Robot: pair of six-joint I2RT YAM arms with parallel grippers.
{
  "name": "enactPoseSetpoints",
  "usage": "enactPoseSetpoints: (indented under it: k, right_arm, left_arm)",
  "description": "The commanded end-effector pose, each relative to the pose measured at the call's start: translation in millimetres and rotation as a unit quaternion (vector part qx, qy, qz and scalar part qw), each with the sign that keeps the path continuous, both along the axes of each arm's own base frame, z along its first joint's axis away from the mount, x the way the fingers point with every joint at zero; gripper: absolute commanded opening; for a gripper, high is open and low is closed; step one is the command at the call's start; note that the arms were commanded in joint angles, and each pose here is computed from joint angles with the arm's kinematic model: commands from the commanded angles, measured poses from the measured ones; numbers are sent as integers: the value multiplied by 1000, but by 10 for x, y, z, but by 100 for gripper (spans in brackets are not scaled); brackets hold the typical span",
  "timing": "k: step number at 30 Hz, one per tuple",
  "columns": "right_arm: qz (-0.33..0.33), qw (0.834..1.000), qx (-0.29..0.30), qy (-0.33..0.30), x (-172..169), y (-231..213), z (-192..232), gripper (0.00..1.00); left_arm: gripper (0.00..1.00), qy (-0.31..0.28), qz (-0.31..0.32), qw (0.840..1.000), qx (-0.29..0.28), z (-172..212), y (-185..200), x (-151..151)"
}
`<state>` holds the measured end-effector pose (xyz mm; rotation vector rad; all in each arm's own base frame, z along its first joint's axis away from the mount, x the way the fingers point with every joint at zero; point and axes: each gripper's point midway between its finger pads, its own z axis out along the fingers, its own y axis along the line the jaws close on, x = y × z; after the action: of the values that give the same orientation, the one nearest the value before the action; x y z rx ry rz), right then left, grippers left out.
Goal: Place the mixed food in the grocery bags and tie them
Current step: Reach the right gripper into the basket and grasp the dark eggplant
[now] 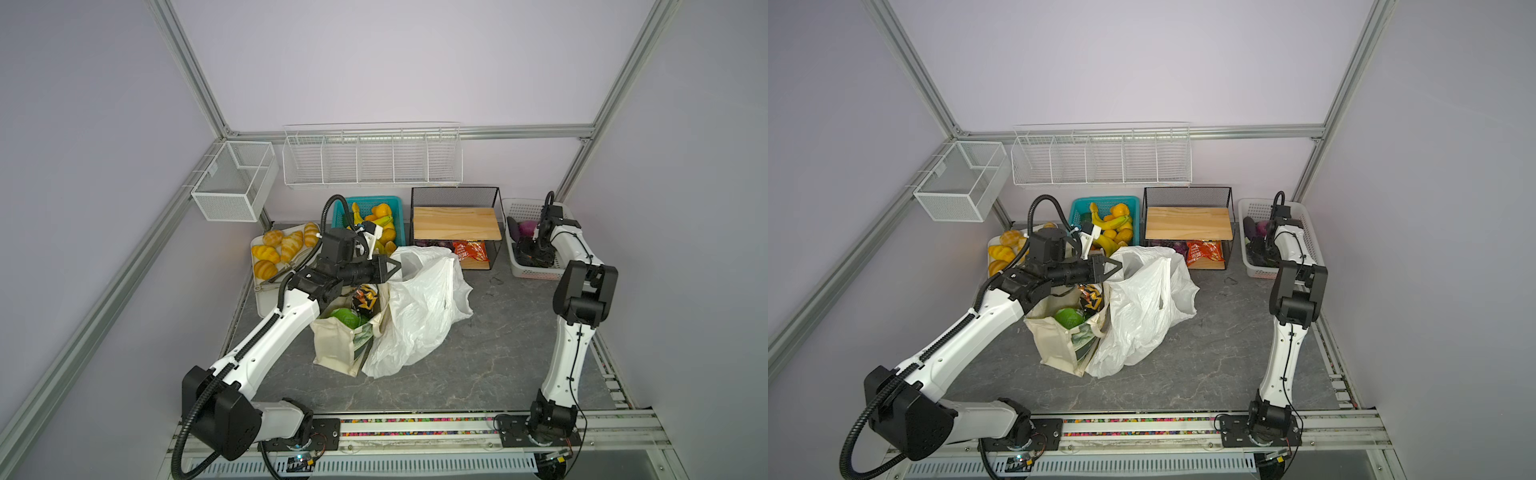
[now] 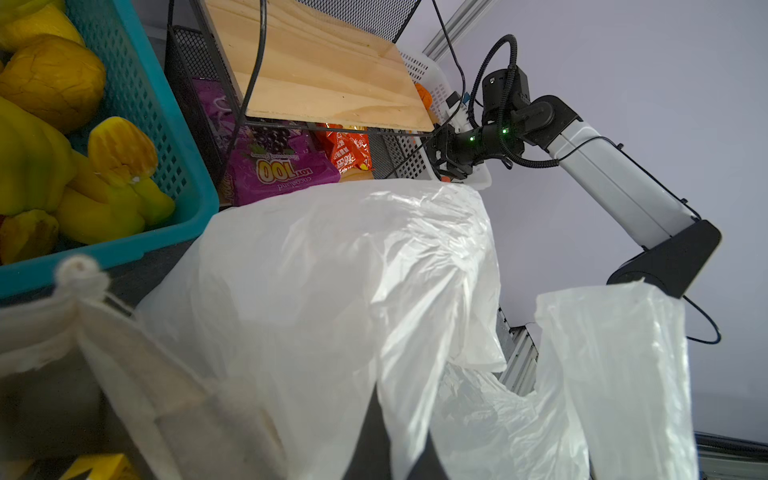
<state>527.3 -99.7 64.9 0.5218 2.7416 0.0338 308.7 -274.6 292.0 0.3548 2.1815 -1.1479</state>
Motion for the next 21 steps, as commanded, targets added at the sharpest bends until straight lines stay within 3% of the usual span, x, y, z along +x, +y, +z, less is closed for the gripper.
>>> enactPoseSetpoints:
  k: [1, 8, 16, 21]
  right_arm:
    - [0, 1000, -26, 13, -16, -113, -22, 83]
    - [5, 999, -43, 32, -69, -135, -50, 80]
    - [28, 998, -26, 44, -22, -29, -220, 86]
    - [53, 998, -12, 40, 51, 51, -266, 80]
  left_arm:
    - [0, -15, -1, 1000, -1, 59, 32, -20]
    - [0, -14, -1, 1000, -1, 56, 33, -19]
    - [0, -17, -1, 1000, -2, 70, 32, -24]
    - [0, -16, -2, 1000, -2, 65, 31, -24]
